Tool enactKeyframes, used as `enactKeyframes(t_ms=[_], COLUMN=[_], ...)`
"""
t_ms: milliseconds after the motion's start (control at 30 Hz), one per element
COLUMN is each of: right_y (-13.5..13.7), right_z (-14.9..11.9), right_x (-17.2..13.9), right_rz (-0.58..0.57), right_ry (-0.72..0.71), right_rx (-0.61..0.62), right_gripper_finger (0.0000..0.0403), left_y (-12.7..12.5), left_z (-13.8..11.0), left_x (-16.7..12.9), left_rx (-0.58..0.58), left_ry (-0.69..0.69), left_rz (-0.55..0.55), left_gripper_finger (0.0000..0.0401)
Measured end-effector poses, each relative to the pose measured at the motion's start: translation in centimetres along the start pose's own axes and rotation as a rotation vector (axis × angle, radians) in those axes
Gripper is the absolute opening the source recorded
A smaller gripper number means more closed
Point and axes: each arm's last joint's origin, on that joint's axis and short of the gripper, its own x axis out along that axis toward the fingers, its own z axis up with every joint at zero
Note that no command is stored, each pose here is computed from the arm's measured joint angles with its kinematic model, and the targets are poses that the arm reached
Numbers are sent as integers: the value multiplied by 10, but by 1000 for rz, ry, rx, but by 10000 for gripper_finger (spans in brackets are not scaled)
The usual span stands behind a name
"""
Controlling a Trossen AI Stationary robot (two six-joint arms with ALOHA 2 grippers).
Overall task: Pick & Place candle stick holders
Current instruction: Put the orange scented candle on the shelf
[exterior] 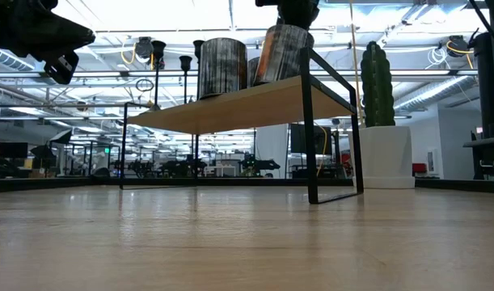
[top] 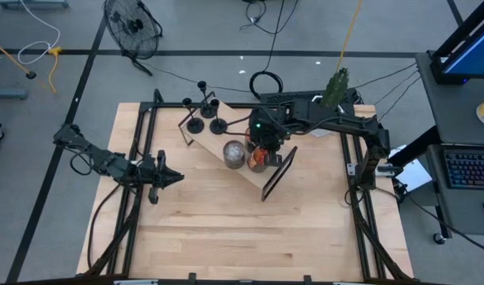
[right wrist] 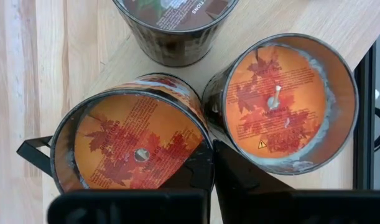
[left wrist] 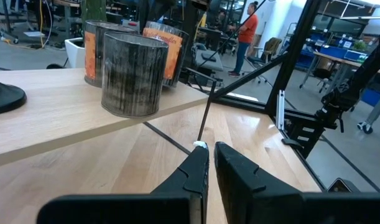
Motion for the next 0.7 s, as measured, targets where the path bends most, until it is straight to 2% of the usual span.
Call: enactKeyframes(t_ms=[567, 700], right_y=[1, 2], right_z=[0, -2], right_x=[7, 10], right_rz=[10, 35], right_ry=[3, 18], right_rx=[17, 23], right_gripper_finger=[2, 18], left_y=[0, 1], left_z=[-2, -2], left_x=[0, 0], left_rx=[6, 9], left_ry=[14, 23], left_rz=[4, 6], left_gripper_finger=[33, 33])
